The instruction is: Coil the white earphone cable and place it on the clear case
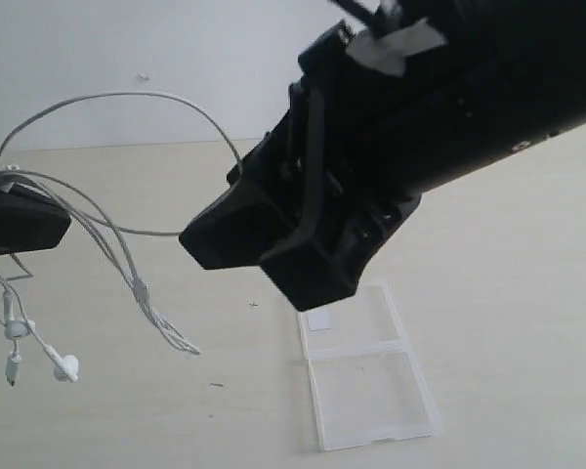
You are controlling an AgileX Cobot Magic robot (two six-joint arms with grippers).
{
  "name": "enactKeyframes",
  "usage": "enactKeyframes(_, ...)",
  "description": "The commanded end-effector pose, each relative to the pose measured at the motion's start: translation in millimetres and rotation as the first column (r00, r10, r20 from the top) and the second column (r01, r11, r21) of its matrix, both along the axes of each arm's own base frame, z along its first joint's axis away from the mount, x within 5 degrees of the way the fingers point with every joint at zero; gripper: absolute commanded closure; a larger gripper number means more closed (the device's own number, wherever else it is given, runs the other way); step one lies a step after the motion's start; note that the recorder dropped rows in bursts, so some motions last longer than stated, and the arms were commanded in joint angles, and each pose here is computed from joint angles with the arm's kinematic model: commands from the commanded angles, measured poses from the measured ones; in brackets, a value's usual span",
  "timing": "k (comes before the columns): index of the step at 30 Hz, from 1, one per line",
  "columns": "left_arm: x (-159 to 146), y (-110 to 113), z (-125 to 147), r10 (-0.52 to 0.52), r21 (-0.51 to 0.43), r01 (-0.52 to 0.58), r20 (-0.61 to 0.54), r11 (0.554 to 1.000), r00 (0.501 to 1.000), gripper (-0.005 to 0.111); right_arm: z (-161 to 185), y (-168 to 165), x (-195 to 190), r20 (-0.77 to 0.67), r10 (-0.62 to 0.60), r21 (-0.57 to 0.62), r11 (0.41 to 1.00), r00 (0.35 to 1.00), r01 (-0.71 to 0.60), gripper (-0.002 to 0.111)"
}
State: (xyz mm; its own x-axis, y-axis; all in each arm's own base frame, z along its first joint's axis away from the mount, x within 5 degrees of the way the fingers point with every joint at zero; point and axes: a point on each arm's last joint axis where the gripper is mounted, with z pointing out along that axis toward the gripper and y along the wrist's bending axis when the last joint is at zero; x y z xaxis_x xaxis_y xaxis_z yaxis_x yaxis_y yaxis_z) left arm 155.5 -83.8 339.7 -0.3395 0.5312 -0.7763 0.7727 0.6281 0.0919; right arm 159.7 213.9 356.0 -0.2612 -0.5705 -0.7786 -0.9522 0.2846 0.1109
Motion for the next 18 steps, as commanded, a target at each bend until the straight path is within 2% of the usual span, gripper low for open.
enactKeyframes(1, -2.8, 4.8, 0.5, 0.001, 0.054, -0.002, 0.024, 0.999, 1.0, 0.107, 19.8, -12.6, -9.1, 0.073, -0.025, 0.074, 0.997, 0.997, 0.019, 0.054)
enactKeyframes(8, -8.9, 10.6, -2.7, -0.029, 0.15, 0.027, 0.014, 0.988, 0.999, 0.107, 40.6, -26.5, -17.6, 0.125, -0.105, 0.163, 0.983, 0.987, 0.084, 0.054)
enactKeyframes(11, -11.9, 13.5, -1.7, -0.056, 0.197, 0.046, 0.044, 0.979, 0.997, 0.107, 41.5, -30.1, -13.4, 0.149, -0.151, 0.131, 0.983, 0.977, 0.132, 0.054)
enactKeyframes(13, -19.4, 14.2, -0.9, -0.143, 0.25, 0.126, 0.054, 0.96, 0.988, 0.107, 43.1, -29.6, -7.1, 0.161, -0.171, 0.078, 0.984, 0.972, 0.161, 0.054)
enactKeyframes(18, -25.9, 14.6, -4.1, -0.196, 0.276, 0.187, 0.003, 0.943, 0.981, 0.107, 53.0, -20.9, 0.9, 0.218, -0.122, 0.059, 0.992, 0.968, 0.111, 0.054)
